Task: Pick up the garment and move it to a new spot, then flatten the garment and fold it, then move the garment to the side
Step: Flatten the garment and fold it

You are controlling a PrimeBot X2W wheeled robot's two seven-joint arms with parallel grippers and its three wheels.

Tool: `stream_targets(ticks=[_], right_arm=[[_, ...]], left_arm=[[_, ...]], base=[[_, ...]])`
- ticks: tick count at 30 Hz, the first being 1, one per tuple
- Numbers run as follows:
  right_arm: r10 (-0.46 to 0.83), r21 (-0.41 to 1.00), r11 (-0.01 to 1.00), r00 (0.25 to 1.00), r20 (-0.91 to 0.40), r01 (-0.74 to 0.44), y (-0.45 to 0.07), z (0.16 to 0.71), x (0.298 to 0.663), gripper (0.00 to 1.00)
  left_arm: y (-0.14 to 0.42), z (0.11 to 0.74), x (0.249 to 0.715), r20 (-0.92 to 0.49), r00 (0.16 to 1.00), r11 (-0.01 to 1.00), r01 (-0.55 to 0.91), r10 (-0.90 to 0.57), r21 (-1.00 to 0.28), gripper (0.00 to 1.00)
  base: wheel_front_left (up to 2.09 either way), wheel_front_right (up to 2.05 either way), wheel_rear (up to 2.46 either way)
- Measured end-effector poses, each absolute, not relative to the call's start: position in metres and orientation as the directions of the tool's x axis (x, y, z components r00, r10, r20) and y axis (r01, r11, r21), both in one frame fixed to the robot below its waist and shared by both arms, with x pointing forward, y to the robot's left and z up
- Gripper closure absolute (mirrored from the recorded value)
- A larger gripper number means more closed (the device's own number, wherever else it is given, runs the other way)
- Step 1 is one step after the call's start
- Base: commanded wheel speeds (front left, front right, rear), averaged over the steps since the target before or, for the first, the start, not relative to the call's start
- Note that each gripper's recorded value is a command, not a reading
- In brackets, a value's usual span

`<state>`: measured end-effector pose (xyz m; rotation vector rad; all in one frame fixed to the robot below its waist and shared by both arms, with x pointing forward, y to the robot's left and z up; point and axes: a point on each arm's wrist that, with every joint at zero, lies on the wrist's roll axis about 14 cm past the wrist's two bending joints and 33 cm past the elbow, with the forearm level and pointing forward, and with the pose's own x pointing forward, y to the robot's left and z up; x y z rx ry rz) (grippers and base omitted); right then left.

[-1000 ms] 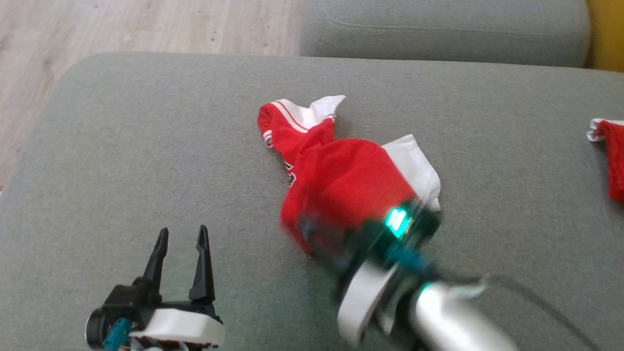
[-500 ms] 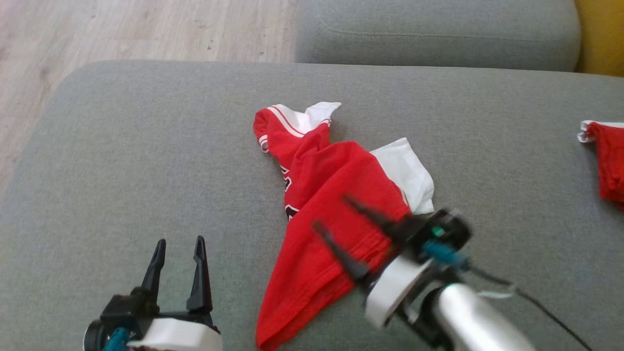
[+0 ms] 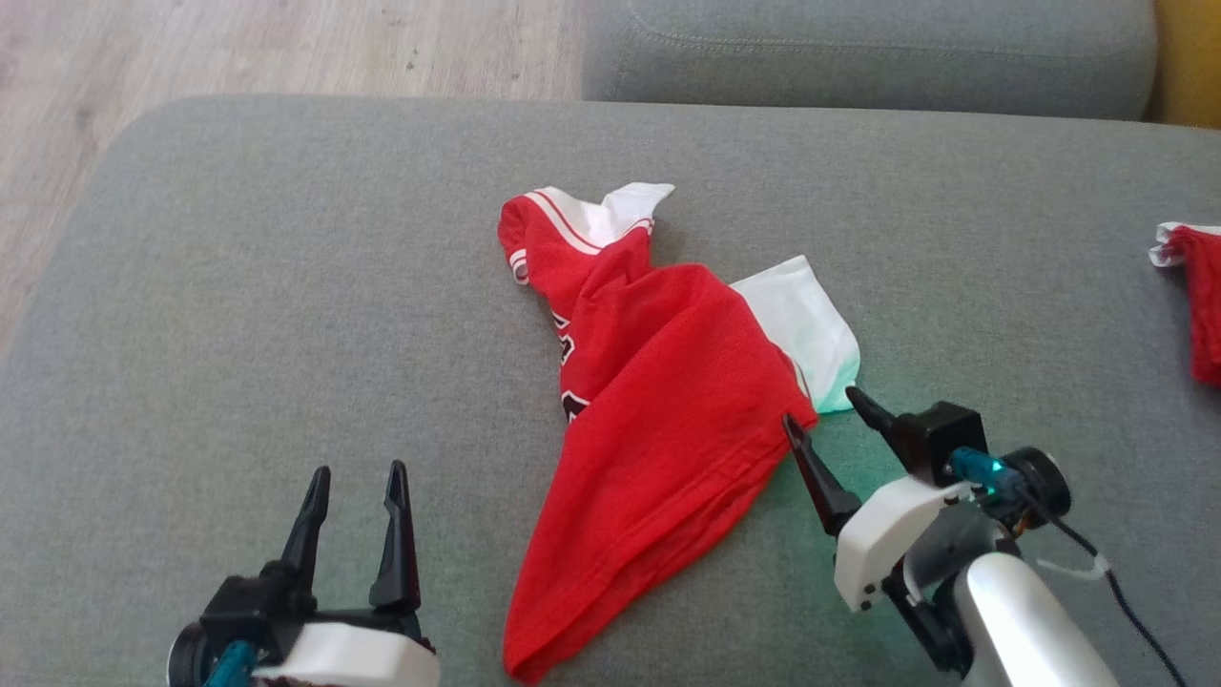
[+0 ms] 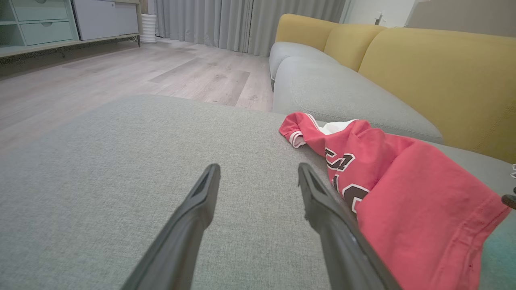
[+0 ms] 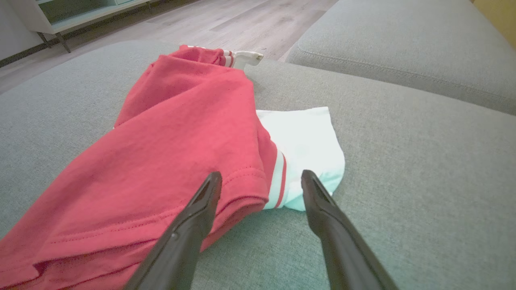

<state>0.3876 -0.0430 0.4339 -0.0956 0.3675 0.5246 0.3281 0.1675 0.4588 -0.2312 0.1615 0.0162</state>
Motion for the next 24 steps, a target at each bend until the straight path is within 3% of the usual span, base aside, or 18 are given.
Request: stream_targets(ticks=[6,8,9,10,11,14,20,24], right_arm=[[0.473,0.064,0.867,0.773,-0.424,-0.495,-0.039,0.408,0.384,0.0],[0.482,0.068,0.861,0.765,-0.427,-0.505,-0.033,0.407,0.389,0.29],[0.491,0.066,0.856,0.766,-0.414,-0.513,-0.029,0.41,0.392,0.52],[0.502,0.065,0.85,0.766,-0.401,-0.522,-0.025,0.413,0.396,0.65],[0.513,0.068,0.844,0.766,-0.387,-0.531,-0.021,0.417,0.399,0.65],[0.544,0.072,0.826,0.759,-0.358,-0.559,-0.009,0.424,0.401,1.0],[0.622,0.052,0.77,0.729,-0.288,-0.636,0.02,0.443,0.395,1.0],[0.728,0.053,0.673,0.648,-0.222,-0.738,0.062,0.467,0.382,1.0]], left_arm=[[0.17,0.455,0.33,-0.173,0.985,0.973,-0.045,0.005,-0.224,0.0],[0.171,0.456,0.332,-0.17,0.985,0.974,-0.046,0.008,-0.223,0.0],[0.172,0.457,0.334,-0.167,0.986,0.974,-0.047,0.009,-0.223,0.0],[0.173,0.458,0.334,-0.165,0.986,0.974,-0.049,0.012,-0.222,0.0],[0.173,0.458,0.334,-0.166,0.986,0.974,-0.051,0.014,-0.221,0.0],[0.175,0.456,0.333,-0.171,0.985,0.974,-0.058,0.02,-0.219,0.0],[0.179,0.457,0.33,-0.168,0.985,0.974,-0.071,0.034,-0.216,0.0],[0.186,0.46,0.326,-0.16,0.985,0.972,-0.092,0.057,-0.215,0.0]], base=[[0.0,0.0,0.0],[0.0,0.0,0.0],[0.0,0.0,0.0],[0.0,0.0,0.0],[0.0,0.0,0.0],[0.0,0.0,0.0],[0.0,0.0,0.0],[0.0,0.0,0.0]])
